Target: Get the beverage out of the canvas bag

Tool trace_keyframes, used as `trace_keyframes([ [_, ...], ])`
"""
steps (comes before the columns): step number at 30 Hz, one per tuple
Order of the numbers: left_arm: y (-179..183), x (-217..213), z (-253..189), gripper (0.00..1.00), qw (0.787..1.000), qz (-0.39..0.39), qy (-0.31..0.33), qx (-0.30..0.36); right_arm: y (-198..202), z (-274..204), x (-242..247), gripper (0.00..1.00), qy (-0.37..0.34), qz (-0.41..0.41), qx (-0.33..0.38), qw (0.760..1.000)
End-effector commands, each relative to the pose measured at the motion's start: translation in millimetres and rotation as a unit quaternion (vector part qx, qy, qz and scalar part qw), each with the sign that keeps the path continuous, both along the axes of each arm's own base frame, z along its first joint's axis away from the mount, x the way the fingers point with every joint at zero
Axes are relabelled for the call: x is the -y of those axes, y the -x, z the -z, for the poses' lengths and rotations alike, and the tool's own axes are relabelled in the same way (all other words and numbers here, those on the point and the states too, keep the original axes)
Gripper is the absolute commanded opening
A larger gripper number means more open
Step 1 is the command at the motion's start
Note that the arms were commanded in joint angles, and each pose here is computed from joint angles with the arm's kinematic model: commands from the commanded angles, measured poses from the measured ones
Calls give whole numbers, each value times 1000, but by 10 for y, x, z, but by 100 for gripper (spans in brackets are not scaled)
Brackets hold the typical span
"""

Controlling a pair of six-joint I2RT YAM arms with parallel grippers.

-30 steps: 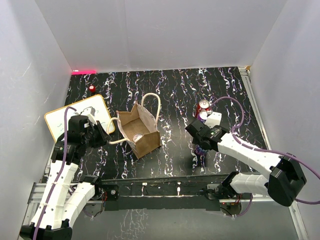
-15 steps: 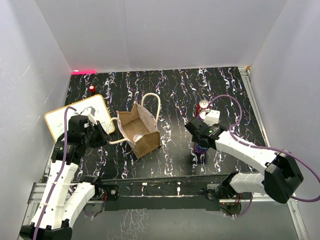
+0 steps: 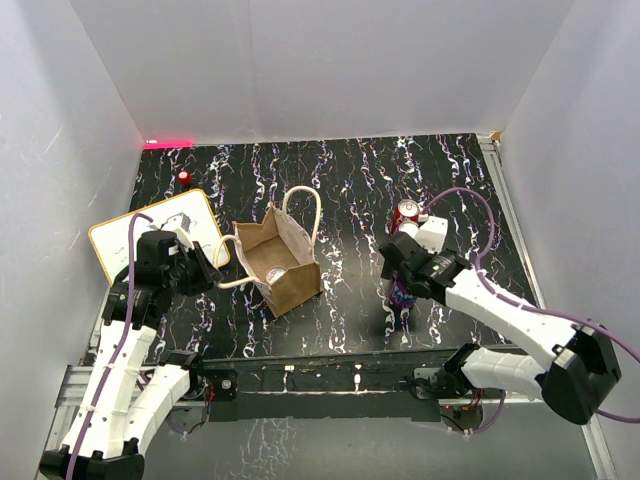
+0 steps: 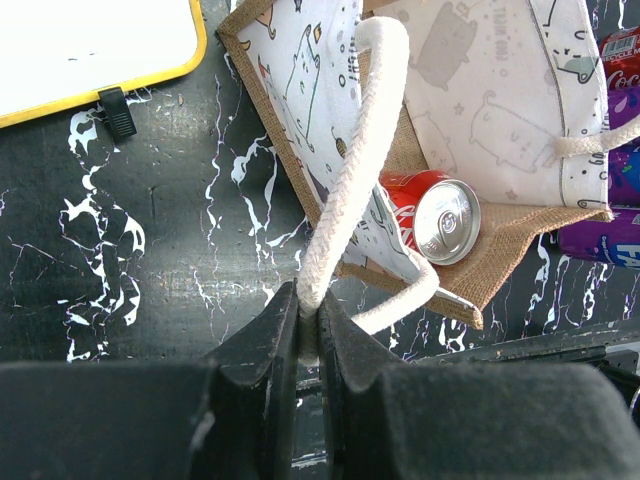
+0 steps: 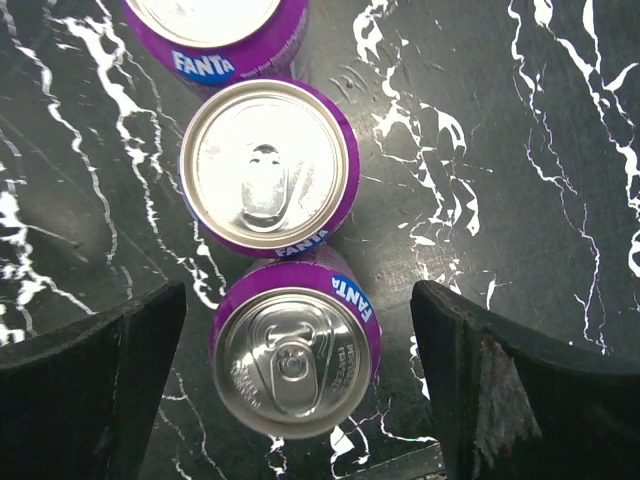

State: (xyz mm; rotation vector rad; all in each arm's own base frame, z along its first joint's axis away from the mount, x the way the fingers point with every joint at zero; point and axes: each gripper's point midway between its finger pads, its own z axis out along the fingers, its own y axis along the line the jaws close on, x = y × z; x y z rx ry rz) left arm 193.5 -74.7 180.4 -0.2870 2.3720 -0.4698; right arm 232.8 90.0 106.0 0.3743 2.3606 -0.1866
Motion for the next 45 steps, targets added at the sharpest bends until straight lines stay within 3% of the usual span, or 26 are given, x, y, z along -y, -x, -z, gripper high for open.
trace_keyframes([
  [1,-1,-13,12,0,1000,0,-2,1,-147,-434,-93,100,-36,-18,61,997],
  [5,-2,-17,11,0,1000,-1,-2,2,-198,-731,-290,100,-66,-91,91,990],
  [9,-3,-19,9,0,1000,-1,-3,2,-250,-1139,-648,100,-120,-195,141,963],
  [16,-2,-23,6,0,1000,-4,-3,3,-136,-1691,-1833,97,-251,-447,160,843],
  [20,-1,-29,13,0,1000,-5,-4,2,-2,-1787,-2503,93,-236,-518,154,808],
  [23,-4,-33,8,0,1000,-7,-4,2,22,-1729,-2865,86,-198,-535,143,809],
  [30,-6,-39,18,0,1000,-9,-5,0,-268,-1131,-3214,74,-84,-507,39,857],
  [36,-7,-42,27,0,1000,-10,-6,-2,-346,-706,-3208,75,-14,-493,-26,870],
  [41,-12,-43,34,0,1000,-11,-6,-4,-271,-550,-3224,79,-14,-507,-41,861],
  [45,-13,-43,34,0,1000,-11,-7,-4,-203,-455,-3245,89,-23,-519,-53,853],
])
